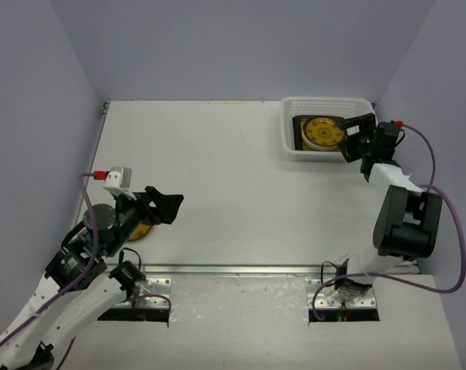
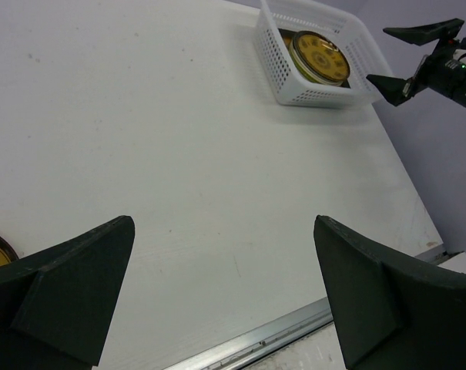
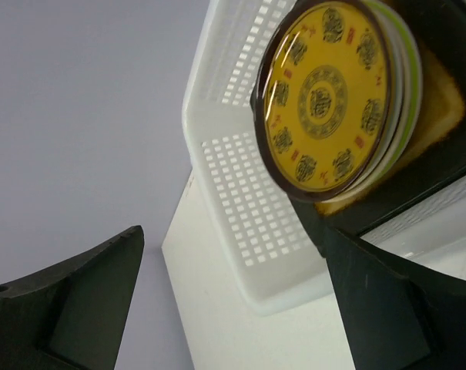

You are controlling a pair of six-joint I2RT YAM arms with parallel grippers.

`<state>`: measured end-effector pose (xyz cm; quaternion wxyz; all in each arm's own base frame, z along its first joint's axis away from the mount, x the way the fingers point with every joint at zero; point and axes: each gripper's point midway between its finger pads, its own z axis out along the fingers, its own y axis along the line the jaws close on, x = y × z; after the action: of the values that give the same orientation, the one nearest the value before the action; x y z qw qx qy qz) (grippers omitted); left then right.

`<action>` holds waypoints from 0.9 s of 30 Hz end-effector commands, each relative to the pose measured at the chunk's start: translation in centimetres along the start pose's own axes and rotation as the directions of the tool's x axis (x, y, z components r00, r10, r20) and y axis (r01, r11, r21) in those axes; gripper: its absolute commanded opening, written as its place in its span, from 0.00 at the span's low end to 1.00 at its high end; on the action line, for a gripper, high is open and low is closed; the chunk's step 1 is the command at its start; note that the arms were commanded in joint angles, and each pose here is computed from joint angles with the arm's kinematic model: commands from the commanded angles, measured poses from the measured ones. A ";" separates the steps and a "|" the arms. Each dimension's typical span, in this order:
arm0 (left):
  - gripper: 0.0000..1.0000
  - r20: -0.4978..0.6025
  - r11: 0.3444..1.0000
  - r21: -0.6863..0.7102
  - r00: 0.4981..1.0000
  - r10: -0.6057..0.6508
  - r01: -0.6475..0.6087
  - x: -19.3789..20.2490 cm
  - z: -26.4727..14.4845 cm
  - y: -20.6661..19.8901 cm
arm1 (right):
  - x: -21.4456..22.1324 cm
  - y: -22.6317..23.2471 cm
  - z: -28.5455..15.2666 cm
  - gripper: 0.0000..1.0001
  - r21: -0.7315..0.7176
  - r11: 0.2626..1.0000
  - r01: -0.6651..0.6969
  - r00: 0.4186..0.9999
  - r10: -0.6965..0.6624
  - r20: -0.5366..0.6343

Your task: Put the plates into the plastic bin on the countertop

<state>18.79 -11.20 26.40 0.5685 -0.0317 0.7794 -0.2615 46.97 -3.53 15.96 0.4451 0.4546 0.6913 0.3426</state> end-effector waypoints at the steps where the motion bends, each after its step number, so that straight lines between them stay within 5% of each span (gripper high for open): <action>1: 1.00 0.035 0.999 -0.043 0.999 -0.012 0.014 -1.3 0.3 0.4 | 2.1 3.1 -0.8 0.99 -0.101 0.988 0.112 0.988 -0.122 -0.093; 4: 1.00 0.056 0.994 -0.104 0.998 -0.033 0.038 -1.6 0.3 1.4 | 6.1 5.5 -1.8 0.99 -0.146 0.942 0.301 0.937 -0.321 -0.140; 5: 1.00 0.065 0.990 -0.135 0.997 -0.042 0.050 -1.7 0.3 1.9 | 10.4 5.7 -2.6 0.99 -0.141 0.914 0.380 0.889 -0.403 -0.217; 9: 1.00 0.102 0.967 -0.239 0.993 -0.064 0.087 -2.2 0.4 3.6 | 19.8 8.3 -6.5 0.99 -0.265 0.713 0.649 0.691 -0.698 -0.189; 12: 1.00 0.106 0.967 -0.242 0.993 -0.058 0.082 -2.3 0.6 3.7 | 28.8 11.2 -12.4 0.99 -0.750 0.559 0.353 0.639 -0.729 -0.243; 13: 1.00 0.104 0.967 -0.244 0.993 -0.052 0.076 -2.4 0.5 3.7 | 31.7 10.5 -14.3 0.99 -0.813 0.544 0.207 0.624 -0.714 -0.319; 15: 1.00 0.103 0.967 -0.249 0.994 -0.033 0.058 -2.8 0.4 3.7 | 36.7 8.7 -16.5 0.99 -0.821 0.571 0.023 0.547 -0.694 -0.467; 18: 1.00 0.120 0.956 -0.293 0.993 0.012 0.024 -3.7 0.0 4.4 | 42.1 7.1 -16.0 0.99 -0.773 0.634 0.011 0.471 -0.685 -0.556; 20: 1.00 0.132 0.935 -0.354 0.991 0.035 0.015 -3.8 -0.3 5.6 | 47.5 5.0 -16.5 0.99 -0.713 0.701 0.013 0.370 -0.666 -0.648; 27: 1.00 0.167 0.887 -0.456 0.986 0.010 0.068 -3.5 -0.7 7.7 | 59.2 0.4 -12.5 0.99 -0.575 0.779 0.251 0.257 -0.626 -0.736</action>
<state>21.13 -5.30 25.77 0.5926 -0.1488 0.7835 -0.1136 23.48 46.54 3.71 0.1356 -0.1136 0.8219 0.5415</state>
